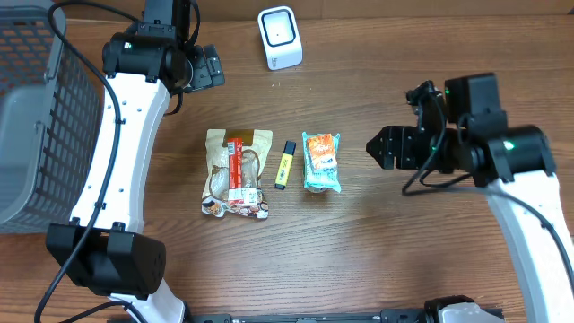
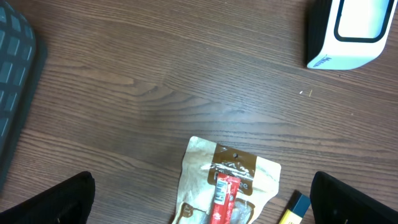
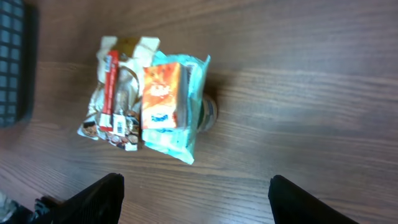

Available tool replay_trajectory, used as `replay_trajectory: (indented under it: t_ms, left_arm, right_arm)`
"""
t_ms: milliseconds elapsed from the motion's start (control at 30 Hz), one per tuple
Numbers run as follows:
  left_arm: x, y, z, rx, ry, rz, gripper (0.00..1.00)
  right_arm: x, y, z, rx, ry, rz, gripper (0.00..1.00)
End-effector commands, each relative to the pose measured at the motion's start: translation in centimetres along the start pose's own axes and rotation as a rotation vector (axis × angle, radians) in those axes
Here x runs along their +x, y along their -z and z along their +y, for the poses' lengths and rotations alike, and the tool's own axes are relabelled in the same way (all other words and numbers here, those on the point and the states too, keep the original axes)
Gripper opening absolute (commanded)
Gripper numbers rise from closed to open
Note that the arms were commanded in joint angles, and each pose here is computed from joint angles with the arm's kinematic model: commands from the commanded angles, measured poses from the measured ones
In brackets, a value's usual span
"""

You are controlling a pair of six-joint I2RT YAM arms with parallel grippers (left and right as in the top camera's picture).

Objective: Scan the item barcode
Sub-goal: 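Raise the right gripper and move it left toward the teal pack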

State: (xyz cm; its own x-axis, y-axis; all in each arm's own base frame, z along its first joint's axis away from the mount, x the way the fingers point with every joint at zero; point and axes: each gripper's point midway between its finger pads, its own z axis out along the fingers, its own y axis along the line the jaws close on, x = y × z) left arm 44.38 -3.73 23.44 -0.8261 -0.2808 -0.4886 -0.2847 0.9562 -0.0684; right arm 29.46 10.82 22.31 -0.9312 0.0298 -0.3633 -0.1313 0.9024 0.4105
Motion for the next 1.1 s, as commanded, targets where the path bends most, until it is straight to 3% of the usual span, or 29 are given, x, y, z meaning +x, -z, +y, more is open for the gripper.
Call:
replay_trajectory:
  t_ms: [0,367,533,800,1067]
  left_arm:
    - [-0.8,1.7,0.0,0.011,-0.010,-0.045,1.00]
    - [-0.8,1.7,0.0,0.011,-0.010,-0.045,1.00]
    - [-0.8,1.7,0.0,0.011,-0.010,-0.045,1.00]
    - [-0.8,1.7,0.0,0.011,-0.010,-0.045,1.00]
    - [-0.8,1.7,0.0,0.011,-0.010,-0.045,1.00]
  right_arm:
    - [-0.4,-0.7,-0.1,-0.009,-0.009,0.025,0.77]
    - [0.2,-4.8,-1.7,-0.004,-0.001,0.134,0.77]
    - [-0.4,-5.6,-1.6,-0.021,0.004,0.122,0.64]
    - [-1.0,-6.8,0.2,-0.067,0.058,0.107,0.59]
    - [-0.4,-8.9,3.5,-0.100,0.167,0.125,0.45]
